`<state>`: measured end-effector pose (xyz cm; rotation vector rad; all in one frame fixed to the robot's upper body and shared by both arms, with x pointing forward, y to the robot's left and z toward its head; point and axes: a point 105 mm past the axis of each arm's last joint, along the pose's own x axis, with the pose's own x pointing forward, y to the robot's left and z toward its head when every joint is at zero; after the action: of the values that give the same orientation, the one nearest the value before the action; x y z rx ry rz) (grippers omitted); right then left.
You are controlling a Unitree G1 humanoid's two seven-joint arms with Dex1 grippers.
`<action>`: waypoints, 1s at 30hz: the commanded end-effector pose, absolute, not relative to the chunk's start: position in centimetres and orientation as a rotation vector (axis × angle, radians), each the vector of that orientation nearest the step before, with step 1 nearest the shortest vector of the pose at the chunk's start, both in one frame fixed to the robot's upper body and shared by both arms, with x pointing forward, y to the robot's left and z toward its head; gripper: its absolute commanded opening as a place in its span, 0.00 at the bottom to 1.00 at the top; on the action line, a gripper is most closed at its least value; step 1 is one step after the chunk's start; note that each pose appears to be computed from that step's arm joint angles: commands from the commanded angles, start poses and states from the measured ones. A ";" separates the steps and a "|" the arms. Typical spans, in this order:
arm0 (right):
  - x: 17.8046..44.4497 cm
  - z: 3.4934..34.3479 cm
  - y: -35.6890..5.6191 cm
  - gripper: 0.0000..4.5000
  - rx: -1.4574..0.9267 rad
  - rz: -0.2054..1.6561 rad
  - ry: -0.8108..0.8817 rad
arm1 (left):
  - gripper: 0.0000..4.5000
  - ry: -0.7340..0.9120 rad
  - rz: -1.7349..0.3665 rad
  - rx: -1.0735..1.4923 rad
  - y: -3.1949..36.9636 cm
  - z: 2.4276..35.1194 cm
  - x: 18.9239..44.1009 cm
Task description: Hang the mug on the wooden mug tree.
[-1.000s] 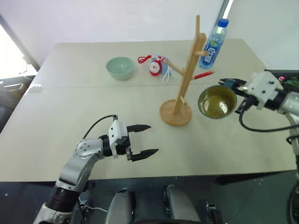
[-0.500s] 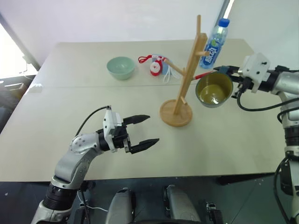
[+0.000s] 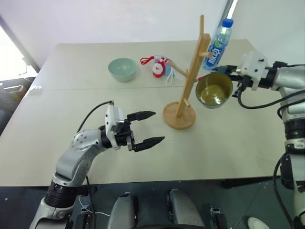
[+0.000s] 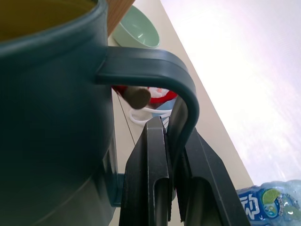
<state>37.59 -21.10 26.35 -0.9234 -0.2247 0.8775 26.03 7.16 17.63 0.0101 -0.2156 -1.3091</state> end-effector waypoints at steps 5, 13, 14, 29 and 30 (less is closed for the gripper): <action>37.9 27.6 -20.5 0.01 -0.949 0.887 -0.246 | 1.00 -0.309 -1.329 0.044 7.1 19.9 25.6; 38.3 27.5 -20.4 0.01 -0.961 0.895 -0.227 | 1.00 -0.327 -1.317 0.038 7.0 20.2 25.7; 38.3 27.5 -20.4 0.01 -0.961 0.895 -0.229 | 1.00 -0.328 -1.317 0.038 7.0 20.2 25.7; 37.6 30.9 -23.5 0.55 -1.066 0.703 -0.317 | 1.00 -0.308 -1.268 0.035 7.3 19.5 26.5; 37.4 31.2 -23.8 0.55 -1.056 0.684 -0.325 | 1.00 -0.302 -1.251 0.035 7.4 19.4 26.7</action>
<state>38.20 -23.11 28.71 -1.0537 -0.2391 0.7526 26.50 7.00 18.71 0.0162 -0.2631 -1.2859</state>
